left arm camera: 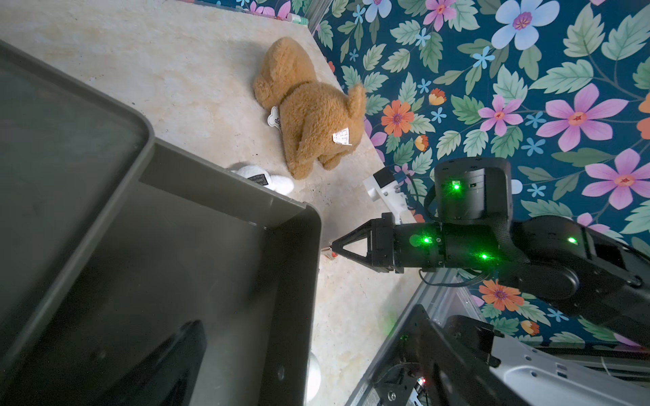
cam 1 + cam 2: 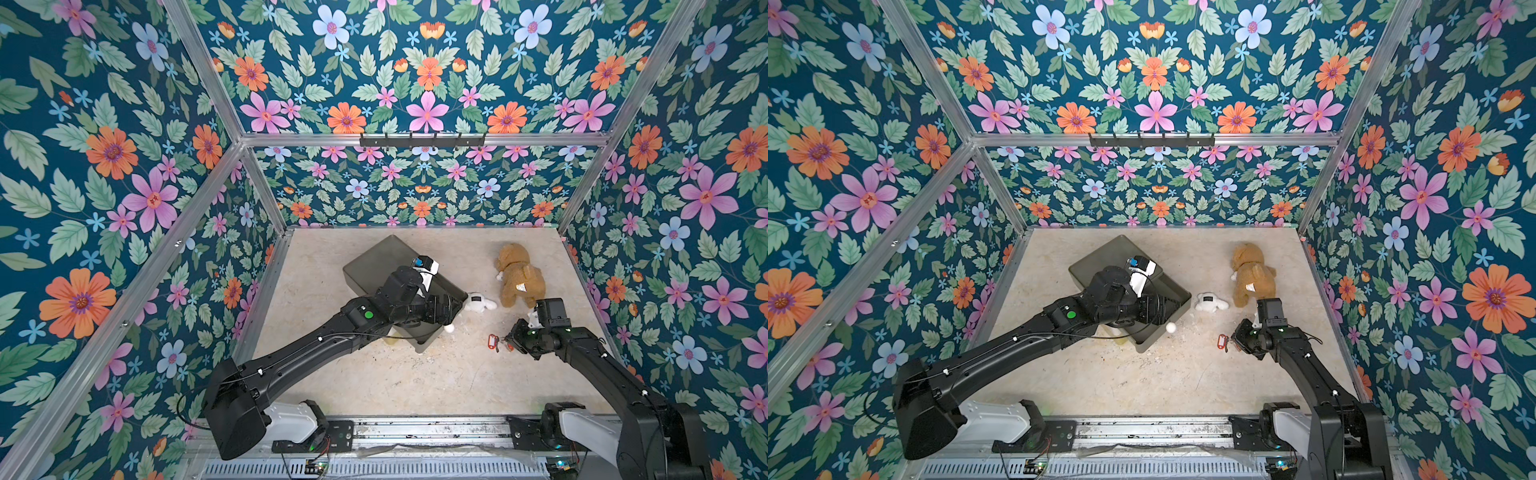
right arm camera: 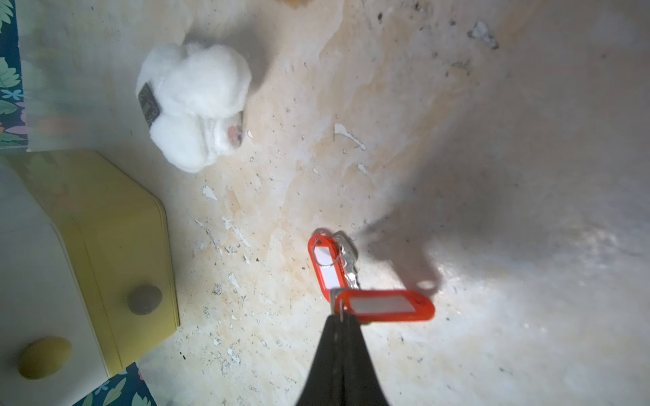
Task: Take the keys out of the drawer
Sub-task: Place the key at the center of the board.
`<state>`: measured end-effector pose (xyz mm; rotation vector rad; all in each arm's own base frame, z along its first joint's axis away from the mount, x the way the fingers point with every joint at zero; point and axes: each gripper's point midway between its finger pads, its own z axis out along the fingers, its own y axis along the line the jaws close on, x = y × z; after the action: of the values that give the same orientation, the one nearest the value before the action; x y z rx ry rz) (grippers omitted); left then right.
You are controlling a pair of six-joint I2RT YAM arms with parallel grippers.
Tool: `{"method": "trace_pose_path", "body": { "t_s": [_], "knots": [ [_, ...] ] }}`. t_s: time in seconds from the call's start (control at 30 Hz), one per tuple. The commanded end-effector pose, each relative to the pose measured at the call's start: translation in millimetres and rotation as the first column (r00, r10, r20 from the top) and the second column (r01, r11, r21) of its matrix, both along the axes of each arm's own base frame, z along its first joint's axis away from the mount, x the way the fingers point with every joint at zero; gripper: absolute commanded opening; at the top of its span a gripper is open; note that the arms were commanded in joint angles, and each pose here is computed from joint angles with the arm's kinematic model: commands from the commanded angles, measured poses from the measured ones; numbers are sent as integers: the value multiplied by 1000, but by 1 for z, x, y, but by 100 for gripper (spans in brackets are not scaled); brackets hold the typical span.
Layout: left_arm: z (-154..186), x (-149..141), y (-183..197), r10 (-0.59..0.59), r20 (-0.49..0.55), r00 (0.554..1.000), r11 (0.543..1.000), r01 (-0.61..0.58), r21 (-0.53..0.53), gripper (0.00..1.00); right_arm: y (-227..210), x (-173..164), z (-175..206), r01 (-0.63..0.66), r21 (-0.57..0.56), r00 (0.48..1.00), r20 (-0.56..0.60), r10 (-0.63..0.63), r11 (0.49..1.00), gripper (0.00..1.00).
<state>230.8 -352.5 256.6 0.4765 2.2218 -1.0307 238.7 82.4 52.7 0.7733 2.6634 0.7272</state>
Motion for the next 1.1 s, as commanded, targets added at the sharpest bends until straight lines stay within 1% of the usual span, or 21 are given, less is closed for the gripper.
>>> {"method": "trace_pose_path", "body": {
  "t_s": [0.0, 0.23, 0.5, 0.57, 0.67, 0.83, 1.07],
  "knots": [
    [0, 1, 2, 3, 16, 1000, 1000, -4, 12, 99, 2, 4, 0, -4, 18, 1000, 21, 3, 1000, 0],
    [0, 3, 2, 12, 16, 1000, 1000, -12, 15, 99, 2, 8, 1, -9, 20, 1000, 26, 8, 1000, 0],
    [-1, 6, 2, 23, 16, 1000, 999, -24, 24, 99, 1, 12, 9, -13, 22, 999, 42, 12, 1000, 25],
    [-1, 6, 2, 26, 17, 1000, 999, -26, 28, 99, 1, 12, 10, -13, 24, 999, 46, 11, 1000, 27],
    [1, 9, 3, 37, 23, 999, 999, -38, 34, 99, 1, 12, 14, -11, 29, 999, 54, 10, 1000, 27],
    [11, 14, 14, 85, 64, 994, 995, -88, 49, 99, 8, 20, 40, -27, 72, 992, 125, 18, 997, 29],
    [25, 32, 37, 169, 112, 979, 978, -181, 107, 99, 30, 23, 83, -122, 187, 973, 216, 80, 975, 33]
  ]
}}
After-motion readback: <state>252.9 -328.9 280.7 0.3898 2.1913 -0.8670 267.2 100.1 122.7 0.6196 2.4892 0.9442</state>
